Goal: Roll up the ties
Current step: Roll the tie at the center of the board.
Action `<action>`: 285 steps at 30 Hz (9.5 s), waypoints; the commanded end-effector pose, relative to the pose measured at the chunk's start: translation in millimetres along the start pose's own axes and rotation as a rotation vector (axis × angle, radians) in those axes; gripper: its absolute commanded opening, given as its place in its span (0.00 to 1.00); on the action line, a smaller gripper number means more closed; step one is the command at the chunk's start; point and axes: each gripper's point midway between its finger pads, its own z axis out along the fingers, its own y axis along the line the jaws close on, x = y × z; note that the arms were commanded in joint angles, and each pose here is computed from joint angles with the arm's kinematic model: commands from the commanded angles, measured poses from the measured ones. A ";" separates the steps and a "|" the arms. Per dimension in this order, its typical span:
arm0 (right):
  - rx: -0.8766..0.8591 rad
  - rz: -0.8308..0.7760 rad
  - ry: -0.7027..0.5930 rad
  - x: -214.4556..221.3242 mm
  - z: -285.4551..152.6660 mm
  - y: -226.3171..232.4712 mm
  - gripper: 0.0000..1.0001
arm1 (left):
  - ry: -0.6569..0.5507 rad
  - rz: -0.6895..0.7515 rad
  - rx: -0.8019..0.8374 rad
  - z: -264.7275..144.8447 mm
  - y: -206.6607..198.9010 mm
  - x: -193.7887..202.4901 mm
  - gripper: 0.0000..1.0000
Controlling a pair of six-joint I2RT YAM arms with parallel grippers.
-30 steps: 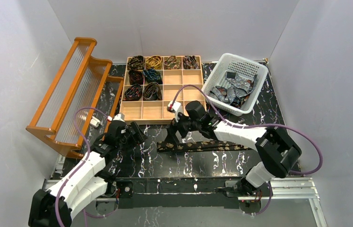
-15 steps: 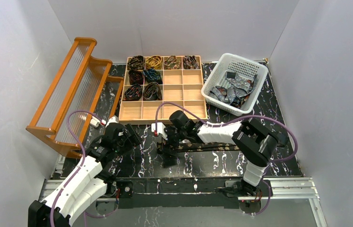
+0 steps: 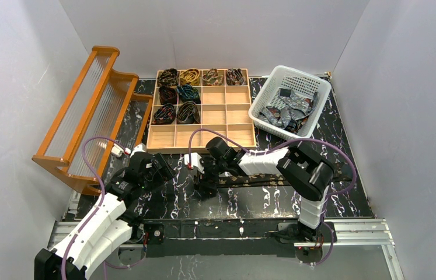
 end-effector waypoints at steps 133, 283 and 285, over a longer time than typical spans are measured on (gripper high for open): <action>0.316 1.686 0.251 51.9 2.3 13.1 0.10 | 0.248 0.088 0.181 63.0 -5.3 58.8 0.50; 0.198 -0.008 -0.217 -76.3 -0.4 -44.1 0.99 | 0.073 0.040 -0.211 6.9 18.4 -14.3 0.98; 0.188 -0.013 -0.193 -70.2 5.4 -44.9 0.99 | 0.071 0.043 -0.213 4.9 19.3 -15.0 0.98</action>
